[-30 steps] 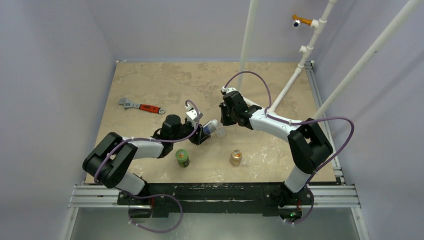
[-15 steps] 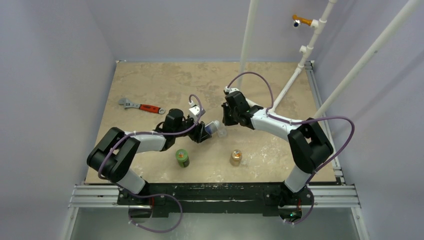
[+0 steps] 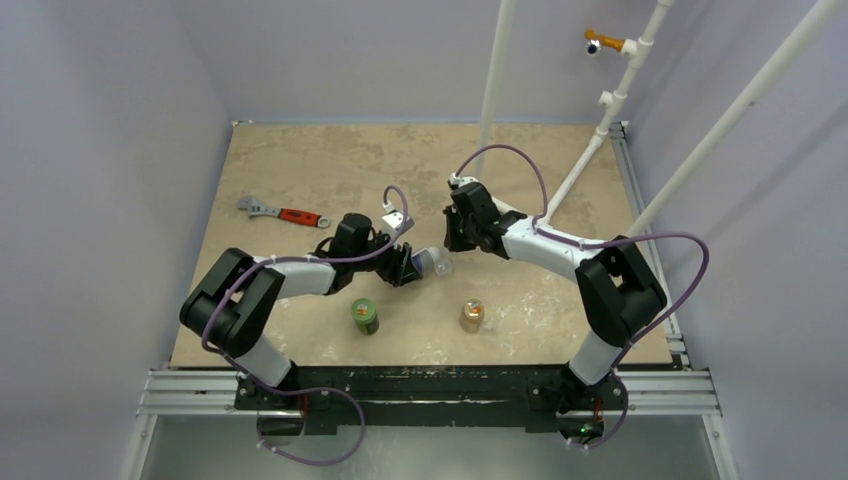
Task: Sort the pills into containers
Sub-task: Pour the pill into the pill container.
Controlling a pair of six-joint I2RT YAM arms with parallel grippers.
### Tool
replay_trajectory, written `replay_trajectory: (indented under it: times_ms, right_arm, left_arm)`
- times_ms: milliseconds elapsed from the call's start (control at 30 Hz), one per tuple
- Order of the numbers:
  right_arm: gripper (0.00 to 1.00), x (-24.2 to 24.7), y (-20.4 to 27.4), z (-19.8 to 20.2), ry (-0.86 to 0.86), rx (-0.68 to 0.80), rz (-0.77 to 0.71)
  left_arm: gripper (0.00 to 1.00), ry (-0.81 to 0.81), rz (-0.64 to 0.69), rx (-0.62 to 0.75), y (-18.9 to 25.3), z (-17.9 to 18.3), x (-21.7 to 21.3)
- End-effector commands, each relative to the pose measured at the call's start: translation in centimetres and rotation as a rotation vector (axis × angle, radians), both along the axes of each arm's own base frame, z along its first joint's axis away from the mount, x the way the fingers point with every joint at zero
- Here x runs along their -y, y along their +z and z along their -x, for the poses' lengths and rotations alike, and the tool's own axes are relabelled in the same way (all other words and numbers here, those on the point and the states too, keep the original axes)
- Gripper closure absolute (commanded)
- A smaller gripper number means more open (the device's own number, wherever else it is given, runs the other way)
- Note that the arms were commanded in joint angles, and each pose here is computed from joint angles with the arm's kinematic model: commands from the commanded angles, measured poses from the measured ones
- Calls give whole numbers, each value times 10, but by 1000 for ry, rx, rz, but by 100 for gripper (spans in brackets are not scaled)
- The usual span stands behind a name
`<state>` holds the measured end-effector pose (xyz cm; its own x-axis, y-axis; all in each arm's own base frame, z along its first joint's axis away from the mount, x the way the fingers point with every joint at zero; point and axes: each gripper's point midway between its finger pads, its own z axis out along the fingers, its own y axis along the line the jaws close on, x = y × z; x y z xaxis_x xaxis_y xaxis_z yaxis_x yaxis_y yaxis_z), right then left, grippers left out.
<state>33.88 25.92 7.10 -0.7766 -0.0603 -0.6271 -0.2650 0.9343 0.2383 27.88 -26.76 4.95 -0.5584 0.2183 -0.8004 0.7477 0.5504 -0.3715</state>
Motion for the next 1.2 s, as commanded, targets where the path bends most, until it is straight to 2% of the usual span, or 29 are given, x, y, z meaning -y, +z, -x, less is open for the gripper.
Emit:
replay_trajectory:
  times_ms: [0,567,1167]
  right_arm:
    - [100,-4,12,-6,-7,34,-41]
    - [100,-3,10,-6,-7,27,-42]
    - [100,-2,10,-6,-9,23,-47]
  left_arm:
    - [100,-29,16,18,11,-9,6]
    - [100,-29,-53,-92,2,-10,5]
    - [100,-40,-71,-196,8,-13,8]
